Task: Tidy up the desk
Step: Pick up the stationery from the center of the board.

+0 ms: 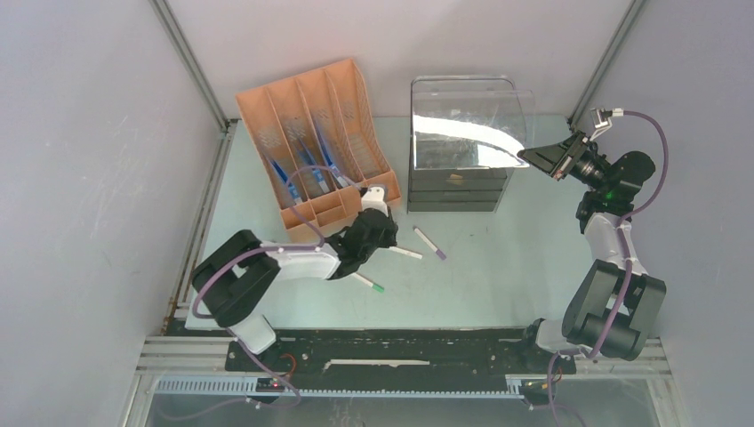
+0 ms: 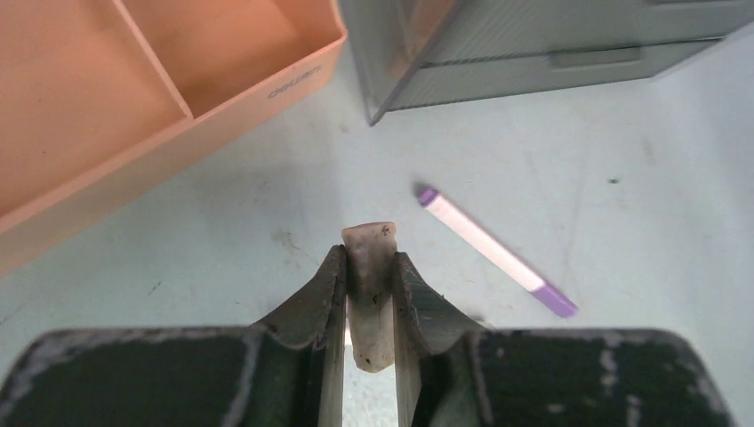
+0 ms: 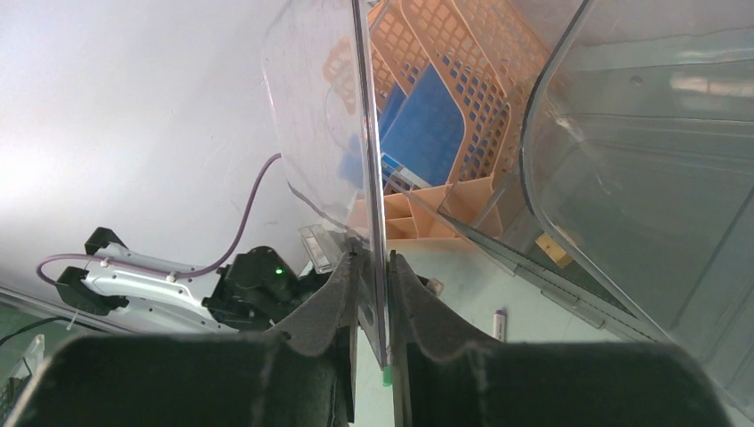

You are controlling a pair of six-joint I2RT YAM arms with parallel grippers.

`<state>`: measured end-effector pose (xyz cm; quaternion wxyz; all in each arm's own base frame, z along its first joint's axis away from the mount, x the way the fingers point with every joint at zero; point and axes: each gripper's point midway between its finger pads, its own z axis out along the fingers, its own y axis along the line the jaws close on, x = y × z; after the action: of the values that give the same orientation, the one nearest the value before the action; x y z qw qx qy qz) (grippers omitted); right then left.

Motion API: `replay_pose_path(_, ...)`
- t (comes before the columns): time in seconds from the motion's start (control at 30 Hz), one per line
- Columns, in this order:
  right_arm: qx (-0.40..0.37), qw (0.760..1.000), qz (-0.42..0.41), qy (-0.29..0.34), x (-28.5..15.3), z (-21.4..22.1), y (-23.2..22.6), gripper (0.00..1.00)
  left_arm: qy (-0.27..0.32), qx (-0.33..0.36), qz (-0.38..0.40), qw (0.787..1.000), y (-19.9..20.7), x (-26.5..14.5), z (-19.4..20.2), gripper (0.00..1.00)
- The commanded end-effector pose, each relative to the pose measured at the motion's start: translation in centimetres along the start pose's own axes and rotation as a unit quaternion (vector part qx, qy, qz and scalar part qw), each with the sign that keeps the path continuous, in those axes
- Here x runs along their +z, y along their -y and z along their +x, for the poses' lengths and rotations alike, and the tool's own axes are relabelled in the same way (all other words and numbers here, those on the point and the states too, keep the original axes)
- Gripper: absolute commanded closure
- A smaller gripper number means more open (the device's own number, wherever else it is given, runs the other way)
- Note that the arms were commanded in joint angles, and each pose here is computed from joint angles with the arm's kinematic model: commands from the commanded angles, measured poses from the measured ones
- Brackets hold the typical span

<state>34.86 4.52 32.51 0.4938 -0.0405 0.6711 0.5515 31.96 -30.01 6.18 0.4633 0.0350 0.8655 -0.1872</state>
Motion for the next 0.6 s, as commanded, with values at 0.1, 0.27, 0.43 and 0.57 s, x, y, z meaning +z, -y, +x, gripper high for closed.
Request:
replay_pose_path(0.1,-0.024,1.0,-0.007,0.003,-0.1,-0.4,-1.0,0.8,0.152,-0.046,0.139,0.978,4.2,-4.6,-7.3,1.0)
replay_pose_path(0.27,-0.024,1.0,-0.008,0.002,-0.1,-0.4,-1.0,0.8,0.221,-0.114,0.171,0.953,4.9,-6.9,-10.6,1.0)
replay_pose_path(0.43,-0.022,1.0,-0.008,0.002,-0.1,-0.3,-0.9,0.8,0.258,-0.184,0.208,0.926,6.5,-8.0,-14.0,1.0)
replay_pose_path(0.57,-0.022,1.0,-0.009,0.0,0.1,-0.2,-0.9,0.8,0.256,-0.21,0.219,0.918,8.0,-7.4,-15.3,1.0)
